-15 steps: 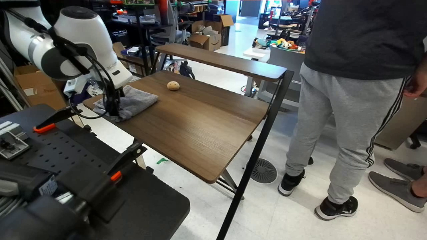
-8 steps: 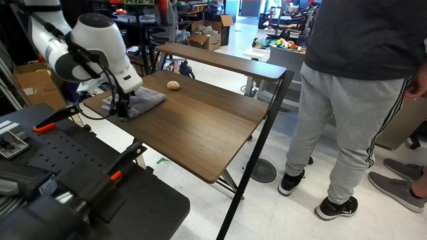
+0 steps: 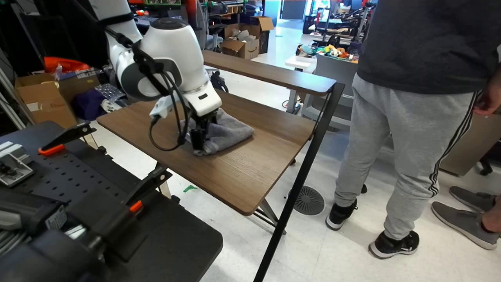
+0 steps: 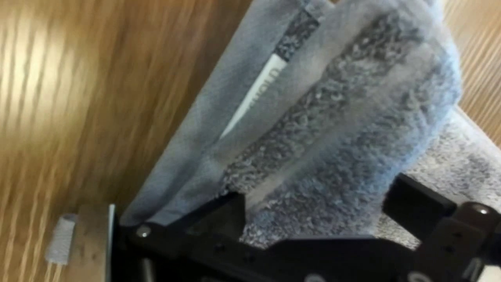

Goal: Move the cookie backwards, wipe the tabletop with the grey towel

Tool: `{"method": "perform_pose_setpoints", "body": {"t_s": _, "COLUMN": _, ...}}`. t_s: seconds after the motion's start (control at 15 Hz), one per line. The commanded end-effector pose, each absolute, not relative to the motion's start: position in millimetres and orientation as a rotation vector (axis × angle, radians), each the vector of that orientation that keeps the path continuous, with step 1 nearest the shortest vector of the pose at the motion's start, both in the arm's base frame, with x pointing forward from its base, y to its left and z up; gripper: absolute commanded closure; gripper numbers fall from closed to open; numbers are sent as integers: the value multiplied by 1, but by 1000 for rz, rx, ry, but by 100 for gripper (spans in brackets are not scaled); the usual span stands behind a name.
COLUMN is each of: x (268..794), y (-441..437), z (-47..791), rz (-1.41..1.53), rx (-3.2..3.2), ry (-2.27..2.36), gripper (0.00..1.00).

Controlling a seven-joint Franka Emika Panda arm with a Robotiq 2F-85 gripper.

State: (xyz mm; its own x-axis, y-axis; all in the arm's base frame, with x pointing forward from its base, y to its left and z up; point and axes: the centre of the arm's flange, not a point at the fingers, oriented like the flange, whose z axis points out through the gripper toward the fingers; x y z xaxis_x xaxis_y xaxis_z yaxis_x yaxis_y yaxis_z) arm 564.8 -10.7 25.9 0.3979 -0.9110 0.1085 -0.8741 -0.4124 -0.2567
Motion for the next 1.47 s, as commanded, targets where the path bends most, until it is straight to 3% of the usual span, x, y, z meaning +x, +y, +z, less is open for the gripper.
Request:
{"method": "perform_pose_setpoints", "body": {"t_s": 0.0, "x": 577, "y": -58, "z": -8, "rz": -324, "rx": -2521, "ry": 1809, "gripper": 0}}
{"method": "perform_pose_setpoints", "body": {"t_s": 0.27, "x": 555, "y": -63, "z": 10, "rz": -96, "rx": -2681, "ry": 1703, "gripper": 0}}
{"method": "perform_pose_setpoints", "body": {"t_s": 0.8, "x": 501, "y": 32, "z": 8, "rz": 100, "rx": -2838, "ry": 1173, "gripper": 0}}
{"method": "perform_pose_setpoints", "body": {"t_s": 1.4, "x": 506, "y": 160, "z": 7, "rz": -66, "rx": -2734, "ry": 999, "gripper": 0}}
